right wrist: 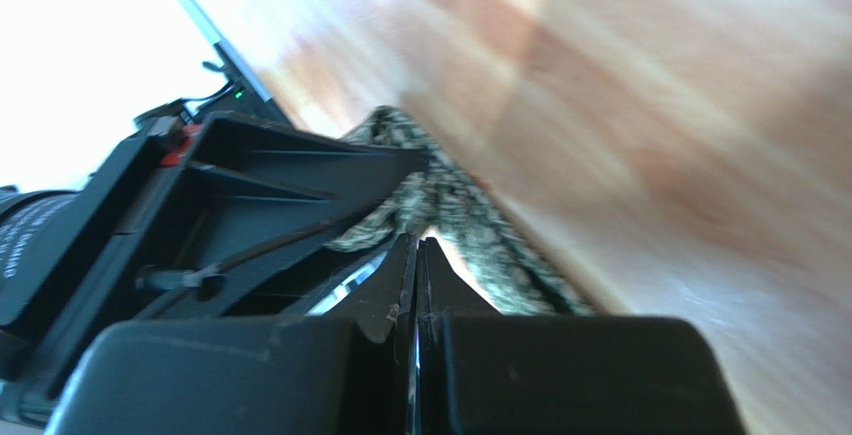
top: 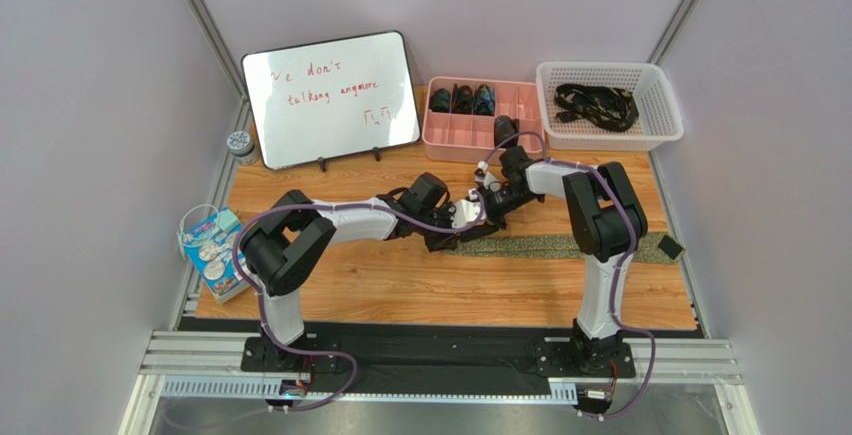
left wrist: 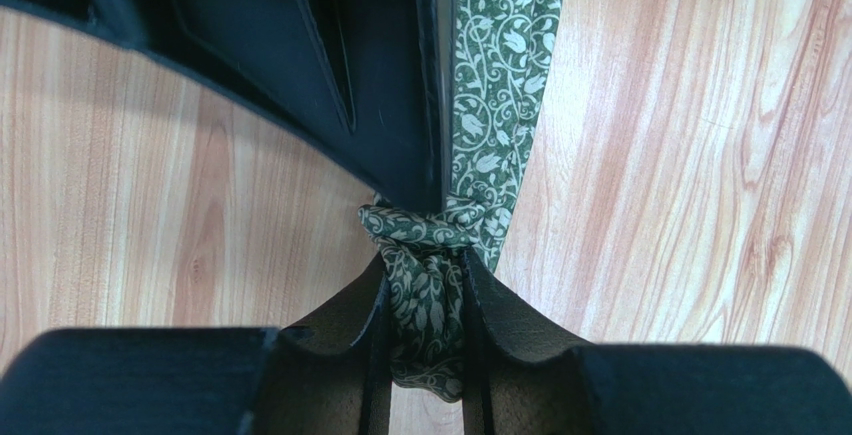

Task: Roll the ties
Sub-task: Roll the tie at the center of the board.

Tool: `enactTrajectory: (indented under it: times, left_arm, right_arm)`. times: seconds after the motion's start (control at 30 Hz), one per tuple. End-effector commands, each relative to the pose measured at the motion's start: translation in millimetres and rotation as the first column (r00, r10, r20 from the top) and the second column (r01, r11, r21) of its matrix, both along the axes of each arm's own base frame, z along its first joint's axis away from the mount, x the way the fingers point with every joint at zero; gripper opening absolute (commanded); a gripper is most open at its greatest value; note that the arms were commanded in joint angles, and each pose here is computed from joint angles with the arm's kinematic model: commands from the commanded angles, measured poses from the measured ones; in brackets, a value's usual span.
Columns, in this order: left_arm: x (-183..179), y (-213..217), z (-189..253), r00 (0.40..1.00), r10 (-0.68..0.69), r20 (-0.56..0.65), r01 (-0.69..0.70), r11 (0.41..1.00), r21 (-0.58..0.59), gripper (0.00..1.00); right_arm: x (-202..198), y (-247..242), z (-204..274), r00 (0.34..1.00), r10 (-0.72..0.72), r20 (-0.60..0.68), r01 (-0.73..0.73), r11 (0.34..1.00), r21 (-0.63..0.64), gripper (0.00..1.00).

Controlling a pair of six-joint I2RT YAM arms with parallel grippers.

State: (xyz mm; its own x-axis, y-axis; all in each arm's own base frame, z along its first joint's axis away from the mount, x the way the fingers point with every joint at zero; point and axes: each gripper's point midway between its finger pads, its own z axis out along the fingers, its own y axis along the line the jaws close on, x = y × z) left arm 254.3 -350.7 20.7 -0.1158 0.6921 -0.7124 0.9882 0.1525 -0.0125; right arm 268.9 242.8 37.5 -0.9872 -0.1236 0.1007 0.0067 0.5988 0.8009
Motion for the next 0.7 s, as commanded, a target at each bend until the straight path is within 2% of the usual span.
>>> enactTrajectory:
  times: [0.0, 0.17, 0.27, 0.3, 0.4, 0.57, 0.67]
  left_arm:
    - [-17, 22, -26, 0.998, 0.010, -0.066, -0.003, 0.994, 0.107, 0.18]
    - [-17, 22, -25, 0.998, 0.009, -0.067, -0.002, 0.994, 0.106, 0.18]
    - [-18, 20, -25, 0.997, 0.010, -0.073, -0.003, 0.995, 0.098, 0.18]
    - [-19, 20, -26, 0.996, 0.016, -0.083, -0.008, 0.995, 0.098, 0.18]
    - [-16, 19, -24, 0.995, 0.030, -0.097, -0.022, 0.996, 0.086, 0.18]
    - [-17, 19, -24, 0.993, 0.040, -0.107, -0.032, 0.996, 0.080, 0.18]
    - [-18, 18, -24, 0.991, 0.051, -0.127, -0.042, 0.997, 0.070, 0.18]
  right_arm:
    - [9, -10, 0, 0.997, -0.002, 0.082, 0.005, 0.999, -0.036, 0.00]
    - [8, -1, 22, 0.997, 0.008, 0.081, -0.015, 0.997, 0.081, 0.00]
    - [10, 3, 38, 0.993, 0.001, 0.117, -0.017, 0.991, 0.133, 0.18]
    - [13, 5, 40, 0.990, -0.005, 0.144, -0.017, 0.989, 0.147, 0.28]
    - [14, 6, 43, 0.986, -0.021, 0.165, -0.005, 0.988, 0.157, 0.45]
    - [13, 8, 34, 0.988, -0.033, 0.150, 0.009, 0.987, 0.157, 0.51]
    - [11, 12, 30, 0.985, -0.032, 0.167, 0.004, 0.986, 0.165, 0.51]
